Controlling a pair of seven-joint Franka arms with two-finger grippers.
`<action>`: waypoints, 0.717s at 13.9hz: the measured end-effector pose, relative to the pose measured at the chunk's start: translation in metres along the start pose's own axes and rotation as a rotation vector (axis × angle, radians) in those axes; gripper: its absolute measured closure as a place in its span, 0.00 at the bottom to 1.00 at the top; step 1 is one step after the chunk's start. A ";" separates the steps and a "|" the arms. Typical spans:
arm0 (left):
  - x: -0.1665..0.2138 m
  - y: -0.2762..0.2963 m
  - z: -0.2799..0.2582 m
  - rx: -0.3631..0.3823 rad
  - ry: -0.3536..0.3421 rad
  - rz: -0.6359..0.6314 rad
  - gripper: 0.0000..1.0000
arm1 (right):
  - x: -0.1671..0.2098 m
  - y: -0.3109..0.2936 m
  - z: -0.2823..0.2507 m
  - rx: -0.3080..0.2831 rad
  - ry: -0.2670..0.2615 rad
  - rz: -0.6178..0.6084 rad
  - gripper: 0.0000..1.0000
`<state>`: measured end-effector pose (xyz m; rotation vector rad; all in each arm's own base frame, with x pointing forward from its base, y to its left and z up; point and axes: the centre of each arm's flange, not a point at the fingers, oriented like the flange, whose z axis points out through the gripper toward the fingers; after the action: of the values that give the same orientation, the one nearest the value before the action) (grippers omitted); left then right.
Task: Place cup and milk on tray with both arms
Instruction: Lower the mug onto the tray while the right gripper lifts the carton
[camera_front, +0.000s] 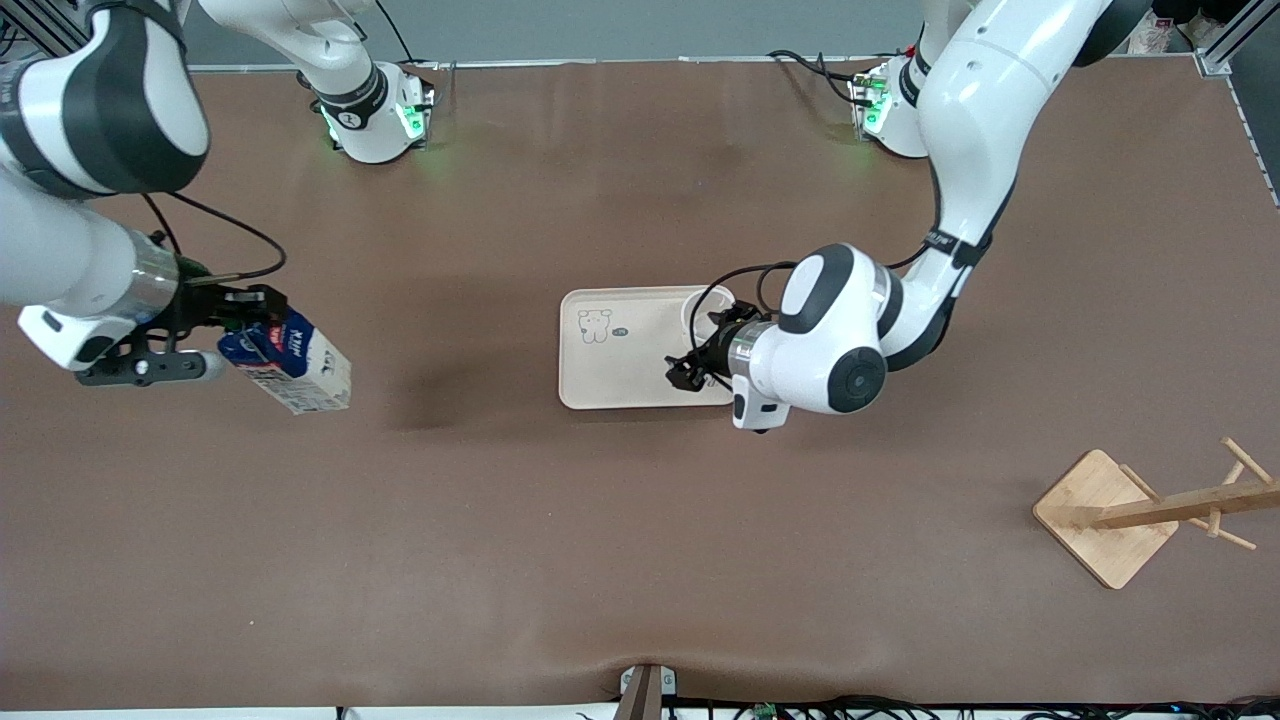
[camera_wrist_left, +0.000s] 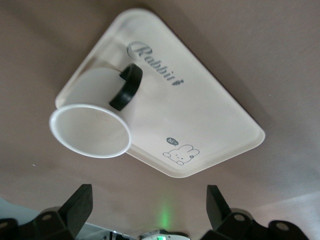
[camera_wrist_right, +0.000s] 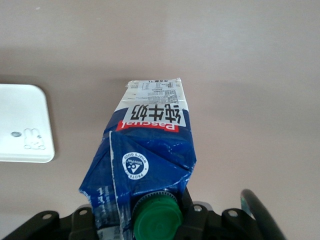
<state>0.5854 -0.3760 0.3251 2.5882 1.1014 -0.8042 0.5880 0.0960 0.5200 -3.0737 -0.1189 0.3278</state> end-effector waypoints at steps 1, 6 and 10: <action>-0.002 -0.005 -0.022 -0.003 0.051 0.015 0.00 | 0.001 -0.020 0.005 0.036 -0.012 -0.016 0.50; 0.003 -0.033 -0.103 0.067 0.415 0.093 0.00 | 0.003 -0.134 0.028 0.070 -0.052 0.053 0.50; 0.019 -0.055 -0.147 0.124 0.589 0.084 0.00 | 0.006 -0.205 0.050 0.040 -0.066 0.100 0.50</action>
<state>0.6155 -0.2685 0.4365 3.0485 1.0876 -0.0781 0.5684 0.3028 0.4818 -3.0362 0.0383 0.4306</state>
